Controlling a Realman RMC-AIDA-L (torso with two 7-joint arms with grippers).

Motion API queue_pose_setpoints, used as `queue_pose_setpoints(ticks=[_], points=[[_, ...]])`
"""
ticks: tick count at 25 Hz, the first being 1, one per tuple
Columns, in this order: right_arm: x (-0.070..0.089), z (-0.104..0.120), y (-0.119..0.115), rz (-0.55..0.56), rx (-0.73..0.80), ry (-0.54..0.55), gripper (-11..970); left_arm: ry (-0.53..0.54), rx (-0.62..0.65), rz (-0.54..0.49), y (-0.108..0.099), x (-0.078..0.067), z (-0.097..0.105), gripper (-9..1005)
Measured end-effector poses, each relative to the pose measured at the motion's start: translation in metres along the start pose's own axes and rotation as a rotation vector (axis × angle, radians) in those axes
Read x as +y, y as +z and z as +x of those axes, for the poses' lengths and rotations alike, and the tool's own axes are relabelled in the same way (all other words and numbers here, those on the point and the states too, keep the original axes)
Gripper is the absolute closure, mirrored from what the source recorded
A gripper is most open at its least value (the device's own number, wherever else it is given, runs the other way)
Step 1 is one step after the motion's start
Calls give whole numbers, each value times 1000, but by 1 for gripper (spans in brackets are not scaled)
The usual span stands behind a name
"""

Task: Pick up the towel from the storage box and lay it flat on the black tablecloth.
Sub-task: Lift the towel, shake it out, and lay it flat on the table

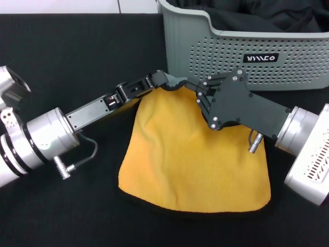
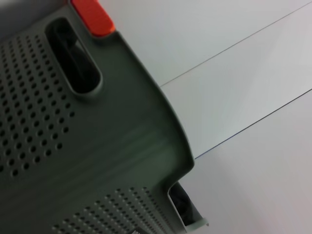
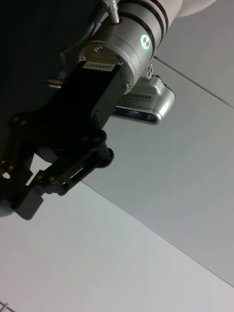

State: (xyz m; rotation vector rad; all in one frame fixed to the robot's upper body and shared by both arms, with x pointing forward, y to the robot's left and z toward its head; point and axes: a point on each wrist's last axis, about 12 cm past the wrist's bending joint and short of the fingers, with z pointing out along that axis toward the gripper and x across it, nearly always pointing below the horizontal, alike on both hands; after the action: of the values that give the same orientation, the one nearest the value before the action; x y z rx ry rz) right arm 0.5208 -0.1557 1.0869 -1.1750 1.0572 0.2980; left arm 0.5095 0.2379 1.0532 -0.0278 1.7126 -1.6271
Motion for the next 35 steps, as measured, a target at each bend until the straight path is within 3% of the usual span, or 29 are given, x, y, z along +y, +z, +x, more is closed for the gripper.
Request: queue_pose_setpoints(ticks=[4, 9, 19, 25, 28, 35], points=[[-1, 0, 0, 7, -3, 6, 957, 43, -4, 3, -1, 0, 2, 834], [-2, 0, 0, 16, -2, 13, 955, 127, -8, 38, -5, -4, 3, 657], [-5, 2, -1, 27, 7, 16, 946, 270, -21, 65, -14, -9, 2, 631], [-6, 3, -1, 29, 7, 16, 940, 367, 48, 102, -14, -12, 0, 585], [-6, 3, -1, 29, 7, 16, 937, 483, 25, 143, -17, -18, -1, 584], [-7, 4, -1, 31, 12, 20, 931, 892, -106, 228, -27, -35, -16, 582]])
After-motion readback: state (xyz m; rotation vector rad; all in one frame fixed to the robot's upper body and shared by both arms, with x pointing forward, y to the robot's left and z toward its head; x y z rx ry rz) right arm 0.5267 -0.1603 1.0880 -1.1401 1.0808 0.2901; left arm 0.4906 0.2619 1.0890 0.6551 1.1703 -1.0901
